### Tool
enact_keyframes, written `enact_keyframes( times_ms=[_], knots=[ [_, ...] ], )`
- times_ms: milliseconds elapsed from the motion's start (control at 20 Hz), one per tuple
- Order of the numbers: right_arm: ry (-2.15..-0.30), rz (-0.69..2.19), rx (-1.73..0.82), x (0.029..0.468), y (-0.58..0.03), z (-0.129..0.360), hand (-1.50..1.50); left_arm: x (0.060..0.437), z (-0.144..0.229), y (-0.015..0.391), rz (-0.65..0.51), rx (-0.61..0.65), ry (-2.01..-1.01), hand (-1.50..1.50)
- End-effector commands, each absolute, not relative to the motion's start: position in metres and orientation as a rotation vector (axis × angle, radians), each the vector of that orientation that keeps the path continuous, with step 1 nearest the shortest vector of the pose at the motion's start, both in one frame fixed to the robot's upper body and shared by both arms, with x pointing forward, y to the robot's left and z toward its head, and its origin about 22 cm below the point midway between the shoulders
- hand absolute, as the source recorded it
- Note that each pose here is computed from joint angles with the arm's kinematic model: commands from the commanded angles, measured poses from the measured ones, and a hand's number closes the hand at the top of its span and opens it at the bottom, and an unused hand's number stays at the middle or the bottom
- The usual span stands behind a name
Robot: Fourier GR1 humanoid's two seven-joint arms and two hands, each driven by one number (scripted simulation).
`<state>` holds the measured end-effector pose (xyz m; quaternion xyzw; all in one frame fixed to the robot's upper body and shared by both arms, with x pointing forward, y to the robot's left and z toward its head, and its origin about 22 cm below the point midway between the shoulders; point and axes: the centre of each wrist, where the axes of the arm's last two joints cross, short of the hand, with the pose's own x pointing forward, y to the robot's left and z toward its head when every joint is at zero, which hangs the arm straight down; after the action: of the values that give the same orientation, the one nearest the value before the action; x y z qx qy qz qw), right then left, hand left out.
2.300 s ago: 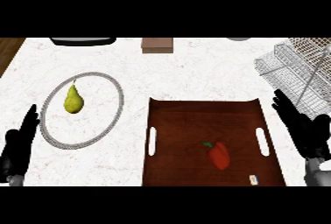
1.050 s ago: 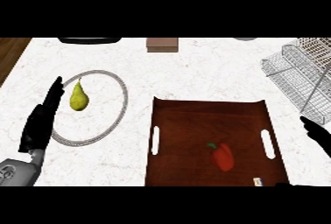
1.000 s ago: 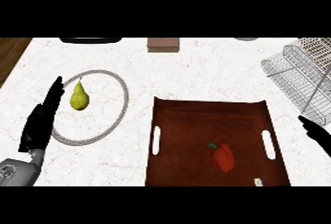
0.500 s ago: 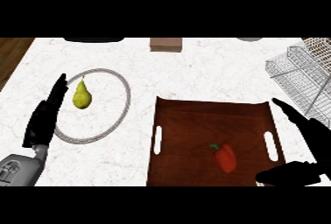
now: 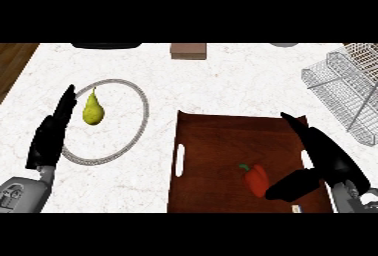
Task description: Pick the bell pepper from the tray and place it in the tiered basket
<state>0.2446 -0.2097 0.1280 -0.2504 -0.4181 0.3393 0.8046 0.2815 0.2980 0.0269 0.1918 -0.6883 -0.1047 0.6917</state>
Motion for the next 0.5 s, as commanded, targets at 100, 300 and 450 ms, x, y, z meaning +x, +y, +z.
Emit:
enact_keyframes(
  times_ms=[100,300,450],
  knots=[
    [-0.731,0.766,-0.579,0.246,-0.199,0.110,-1.50,0.285,0.038,0.310,-0.216,0.450,-1.543,0.00],
    [-0.733,0.792,-0.574,0.225,-0.181,0.101,-1.50,0.294,0.049,0.304,-0.224,0.453,-1.534,0.00],
    [-0.758,0.809,-0.611,0.231,-0.177,0.116,-1.50,0.273,0.039,0.295,-0.232,0.429,-1.531,0.00]
  ],
)
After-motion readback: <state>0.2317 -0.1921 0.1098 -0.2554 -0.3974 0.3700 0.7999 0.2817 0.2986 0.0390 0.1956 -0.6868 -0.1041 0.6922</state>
